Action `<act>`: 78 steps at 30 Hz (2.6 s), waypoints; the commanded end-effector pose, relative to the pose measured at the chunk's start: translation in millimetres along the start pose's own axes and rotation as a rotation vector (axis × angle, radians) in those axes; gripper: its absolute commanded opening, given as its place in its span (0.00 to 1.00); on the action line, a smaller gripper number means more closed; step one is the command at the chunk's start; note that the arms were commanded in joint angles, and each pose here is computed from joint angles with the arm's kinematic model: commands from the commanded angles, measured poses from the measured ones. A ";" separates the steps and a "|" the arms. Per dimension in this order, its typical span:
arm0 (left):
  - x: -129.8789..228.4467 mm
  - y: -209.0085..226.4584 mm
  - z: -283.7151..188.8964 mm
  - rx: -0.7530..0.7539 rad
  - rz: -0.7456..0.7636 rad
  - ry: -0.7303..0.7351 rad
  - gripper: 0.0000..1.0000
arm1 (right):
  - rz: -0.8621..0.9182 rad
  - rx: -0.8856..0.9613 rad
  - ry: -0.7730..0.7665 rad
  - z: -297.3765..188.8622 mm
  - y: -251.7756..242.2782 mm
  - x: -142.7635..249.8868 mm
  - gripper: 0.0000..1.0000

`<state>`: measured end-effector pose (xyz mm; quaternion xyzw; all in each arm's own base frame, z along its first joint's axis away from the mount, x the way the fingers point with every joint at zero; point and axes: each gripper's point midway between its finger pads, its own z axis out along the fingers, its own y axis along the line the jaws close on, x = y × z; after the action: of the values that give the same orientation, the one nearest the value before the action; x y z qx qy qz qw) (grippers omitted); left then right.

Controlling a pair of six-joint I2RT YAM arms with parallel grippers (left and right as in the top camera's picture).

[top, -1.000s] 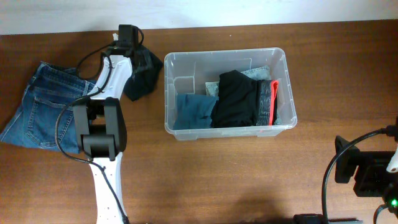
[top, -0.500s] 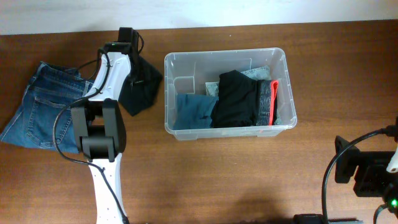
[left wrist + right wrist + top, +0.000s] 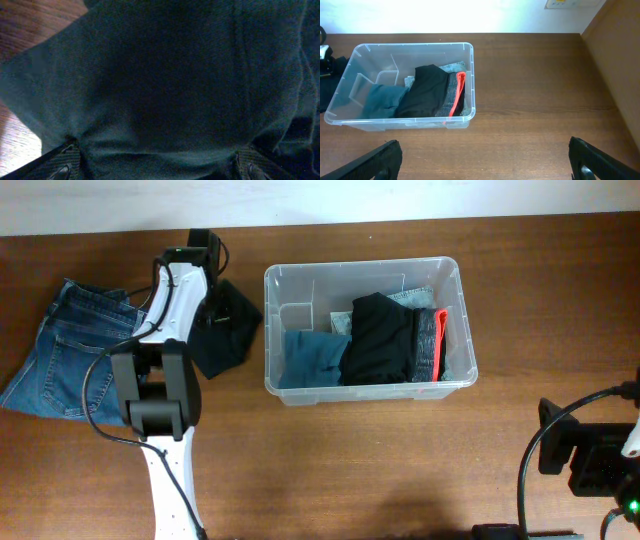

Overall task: Pack container
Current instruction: 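Lift the black garment with the left gripper and carry over the bin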

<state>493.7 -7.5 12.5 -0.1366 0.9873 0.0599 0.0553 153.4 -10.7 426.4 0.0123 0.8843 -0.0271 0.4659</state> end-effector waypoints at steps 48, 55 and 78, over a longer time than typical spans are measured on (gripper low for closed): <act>-28.1 -5.8 -146.7 0.139 0.006 -0.125 0.01 | 0.009 0.017 -0.002 0.6 -3.1 -1.3 0.98; -22.8 -22.4 -204.2 0.219 0.038 -0.229 0.01 | 0.009 0.017 -0.002 0.6 -3.1 -1.3 0.98; 67.7 -169.4 -292.4 0.428 0.477 -0.371 0.01 | 0.009 0.017 -0.002 0.6 -3.1 -1.3 0.98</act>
<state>459.0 -218.6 252.6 0.0940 0.9647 -0.1081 0.2210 153.5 -10.7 426.3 0.0122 0.8844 -0.0274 0.4658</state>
